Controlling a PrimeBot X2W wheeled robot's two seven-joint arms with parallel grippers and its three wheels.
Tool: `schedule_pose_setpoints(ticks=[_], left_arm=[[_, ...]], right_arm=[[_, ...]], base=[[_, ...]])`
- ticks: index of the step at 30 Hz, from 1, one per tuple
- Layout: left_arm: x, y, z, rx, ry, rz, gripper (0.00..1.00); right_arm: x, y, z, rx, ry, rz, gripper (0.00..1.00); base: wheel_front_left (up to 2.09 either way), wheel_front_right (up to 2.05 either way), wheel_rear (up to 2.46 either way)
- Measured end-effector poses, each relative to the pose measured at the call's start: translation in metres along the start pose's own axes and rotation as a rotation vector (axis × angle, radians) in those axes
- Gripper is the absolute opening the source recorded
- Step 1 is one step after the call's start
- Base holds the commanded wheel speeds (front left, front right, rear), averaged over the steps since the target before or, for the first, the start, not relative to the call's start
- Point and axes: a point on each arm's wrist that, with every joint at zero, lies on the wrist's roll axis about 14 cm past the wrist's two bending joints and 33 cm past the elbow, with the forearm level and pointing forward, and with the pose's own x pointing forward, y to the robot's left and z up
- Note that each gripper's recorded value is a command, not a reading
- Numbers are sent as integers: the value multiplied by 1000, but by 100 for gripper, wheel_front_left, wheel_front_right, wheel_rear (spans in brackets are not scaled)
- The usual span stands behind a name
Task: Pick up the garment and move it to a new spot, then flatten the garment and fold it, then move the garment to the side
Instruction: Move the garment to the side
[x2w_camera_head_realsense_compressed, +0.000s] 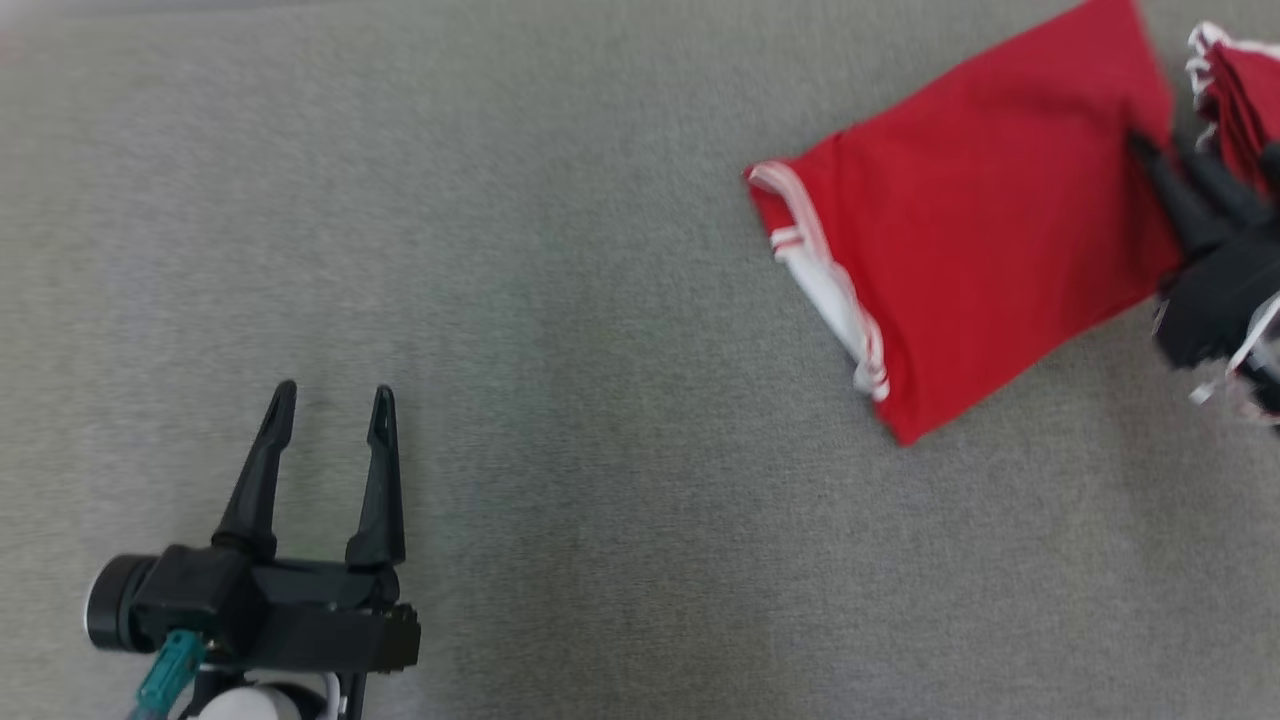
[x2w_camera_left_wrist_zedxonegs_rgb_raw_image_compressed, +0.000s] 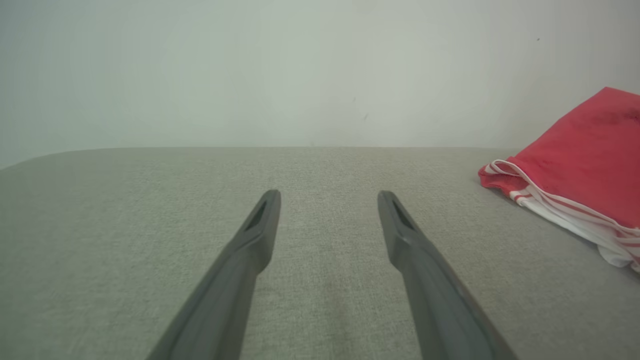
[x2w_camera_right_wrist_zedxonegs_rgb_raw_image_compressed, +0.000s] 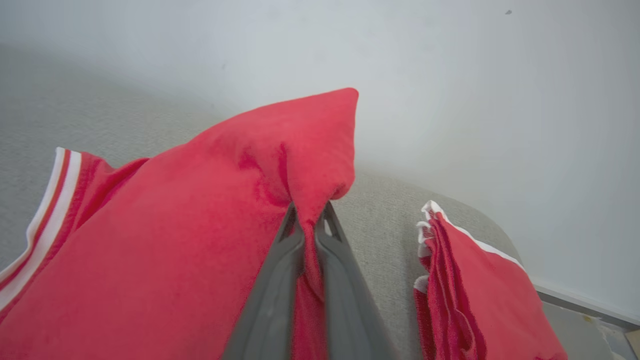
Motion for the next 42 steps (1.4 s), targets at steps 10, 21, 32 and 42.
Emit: schedule_pose_setpoints(ticks=[10,21,32,42], left_arm=[[41,-43,-41,-28,41,-141,100],[55,-64,-74,-72,76,-207,100],[56,-61,-83,-60,89,-210,100],[54,-49,-71,-44,77,-167,100]], right_arm=[[-17,-100,-8,-87,90,-160,0],[-52,-189,-16,-133,238,-353,0],[-61,-228,-48,-188,321,-479,100],[-41,-213,-22,-144,133,-484,100]], base=[[0,0,0],[0,0,0],[0,0,0],[0,0,0]])
